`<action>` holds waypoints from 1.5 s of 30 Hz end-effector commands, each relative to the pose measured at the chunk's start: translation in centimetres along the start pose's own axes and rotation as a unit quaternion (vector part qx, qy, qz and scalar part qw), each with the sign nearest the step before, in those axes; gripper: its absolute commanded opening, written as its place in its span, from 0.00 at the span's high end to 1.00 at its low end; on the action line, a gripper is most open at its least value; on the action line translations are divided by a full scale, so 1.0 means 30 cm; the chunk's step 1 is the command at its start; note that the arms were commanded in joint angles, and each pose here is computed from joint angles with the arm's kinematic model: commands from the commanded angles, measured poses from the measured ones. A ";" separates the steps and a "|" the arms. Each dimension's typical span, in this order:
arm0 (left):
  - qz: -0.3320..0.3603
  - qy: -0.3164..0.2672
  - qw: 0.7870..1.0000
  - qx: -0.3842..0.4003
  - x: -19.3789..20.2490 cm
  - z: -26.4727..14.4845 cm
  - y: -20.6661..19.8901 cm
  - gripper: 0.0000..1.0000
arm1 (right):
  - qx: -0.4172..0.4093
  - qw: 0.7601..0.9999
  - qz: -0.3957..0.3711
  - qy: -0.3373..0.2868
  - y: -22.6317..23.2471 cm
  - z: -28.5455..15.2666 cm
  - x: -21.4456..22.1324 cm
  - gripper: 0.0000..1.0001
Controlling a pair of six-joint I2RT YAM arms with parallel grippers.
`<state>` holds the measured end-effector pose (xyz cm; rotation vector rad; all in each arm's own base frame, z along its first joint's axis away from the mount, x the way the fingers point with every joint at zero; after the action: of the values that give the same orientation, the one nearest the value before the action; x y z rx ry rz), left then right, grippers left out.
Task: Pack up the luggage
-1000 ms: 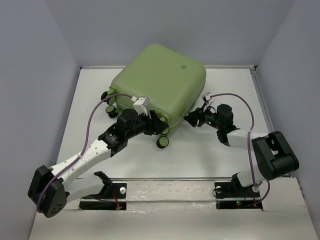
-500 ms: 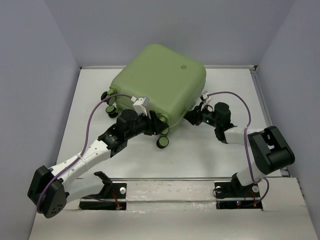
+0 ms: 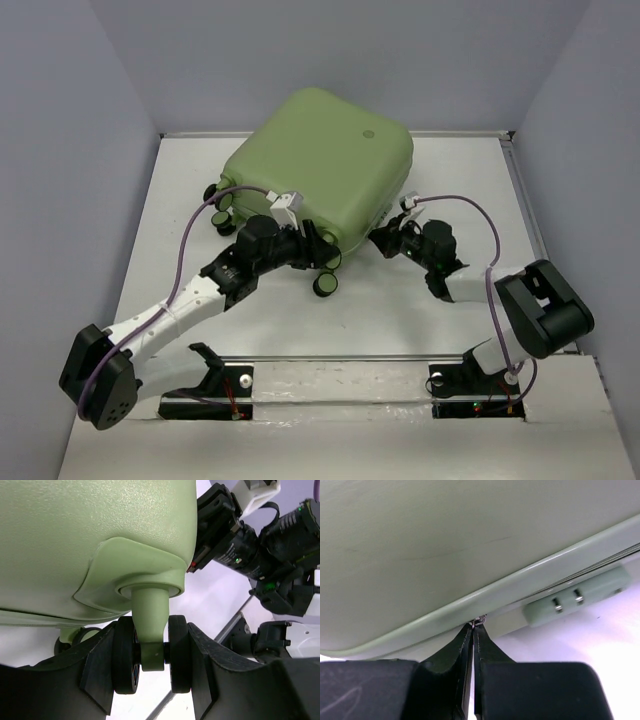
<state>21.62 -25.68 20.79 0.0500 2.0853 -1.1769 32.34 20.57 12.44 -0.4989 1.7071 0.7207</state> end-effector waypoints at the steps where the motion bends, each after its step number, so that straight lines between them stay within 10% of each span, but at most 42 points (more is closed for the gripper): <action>1: 0.019 -0.032 0.991 0.128 -0.148 0.014 -0.247 0.94 | -0.029 0.999 0.011 -0.021 0.169 -0.007 0.000 0.93; 18: 0.025 -0.061 0.975 0.210 -0.427 0.111 -0.499 0.94 | -0.176 0.983 0.058 0.009 0.770 -0.176 0.027 0.93; 29: 0.042 -0.067 0.990 0.117 -0.383 0.067 -0.295 0.94 | -0.047 0.997 0.043 0.048 0.583 -0.305 0.104 0.93; 38: 0.016 -0.030 0.980 0.194 -0.402 0.150 -0.409 0.94 | -0.185 0.981 0.032 0.055 0.907 -0.148 0.084 0.93; 45: 0.042 -0.061 0.985 0.158 -0.393 0.046 -0.380 0.94 | 0.001 0.997 0.054 0.057 0.524 -0.199 0.114 0.93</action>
<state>27.80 -30.66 22.58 0.0284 2.2867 -1.2775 12.04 33.89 13.09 -0.7204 1.8340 0.9123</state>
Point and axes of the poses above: each gripper's point midway between its finger pads, its own z axis out along the fingers, its own y axis along the line the jaws close on, x = y × z, the point moved 3 cm from there along -z, back along the fingers, and after that the axes turned 7 degrees about -z, right-handed, at the moved point
